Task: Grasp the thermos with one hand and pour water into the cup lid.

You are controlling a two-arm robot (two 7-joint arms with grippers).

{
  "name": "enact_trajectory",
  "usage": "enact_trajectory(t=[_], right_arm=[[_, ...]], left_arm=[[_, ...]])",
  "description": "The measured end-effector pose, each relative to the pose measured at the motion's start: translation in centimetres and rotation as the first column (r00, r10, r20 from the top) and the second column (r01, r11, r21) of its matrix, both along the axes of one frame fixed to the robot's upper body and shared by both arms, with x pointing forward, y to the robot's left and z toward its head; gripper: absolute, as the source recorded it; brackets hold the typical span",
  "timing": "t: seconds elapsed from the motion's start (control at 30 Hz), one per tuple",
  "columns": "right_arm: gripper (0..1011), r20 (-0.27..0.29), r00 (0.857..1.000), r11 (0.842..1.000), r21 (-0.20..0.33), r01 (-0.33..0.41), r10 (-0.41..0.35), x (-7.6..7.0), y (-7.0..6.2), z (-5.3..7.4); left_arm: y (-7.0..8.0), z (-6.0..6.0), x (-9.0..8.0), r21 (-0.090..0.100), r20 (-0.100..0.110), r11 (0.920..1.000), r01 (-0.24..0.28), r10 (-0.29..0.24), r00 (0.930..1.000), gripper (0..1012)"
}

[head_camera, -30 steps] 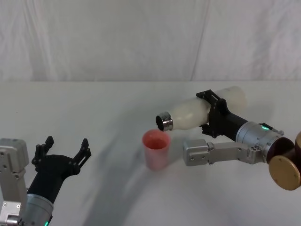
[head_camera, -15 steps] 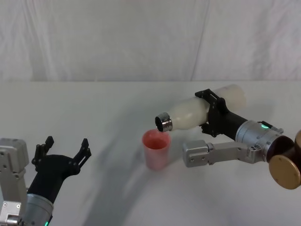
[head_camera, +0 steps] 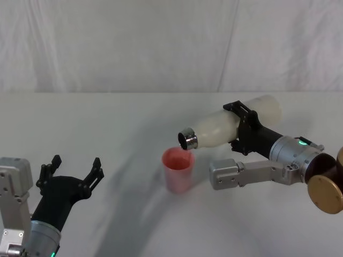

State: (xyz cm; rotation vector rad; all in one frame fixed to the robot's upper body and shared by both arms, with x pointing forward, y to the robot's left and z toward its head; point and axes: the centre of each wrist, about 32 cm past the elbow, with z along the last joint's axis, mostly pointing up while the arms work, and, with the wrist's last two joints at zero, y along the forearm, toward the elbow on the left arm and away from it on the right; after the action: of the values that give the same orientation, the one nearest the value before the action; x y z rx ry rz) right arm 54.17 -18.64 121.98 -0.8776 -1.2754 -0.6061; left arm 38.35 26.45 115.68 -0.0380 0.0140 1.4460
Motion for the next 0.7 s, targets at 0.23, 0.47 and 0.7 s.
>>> enact_trajectory(t=[0.23,0.47,0.7], right_arm=[[951,0.003,1.0,1.0,-0.005,0.0,0.0,0.12,-0.01,0.08],[951,0.008,1.0,1.0,-0.012,-0.001,0.001,0.2,0.01,0.17],[951,0.011,1.0,1.0,-0.015,0.0,0.0,0.26,-0.08,0.25]], left_arm=[[0.0,0.0,0.0,0.0,0.0,1.0,0.0,0.0,1.0,1001],[0.0,0.0,0.0,0.0,0.0,1.0,0.0,0.0,1.0,1001],[0.0,0.0,0.0,0.0,0.0,1.0,0.0,0.0,1.0,1001]])
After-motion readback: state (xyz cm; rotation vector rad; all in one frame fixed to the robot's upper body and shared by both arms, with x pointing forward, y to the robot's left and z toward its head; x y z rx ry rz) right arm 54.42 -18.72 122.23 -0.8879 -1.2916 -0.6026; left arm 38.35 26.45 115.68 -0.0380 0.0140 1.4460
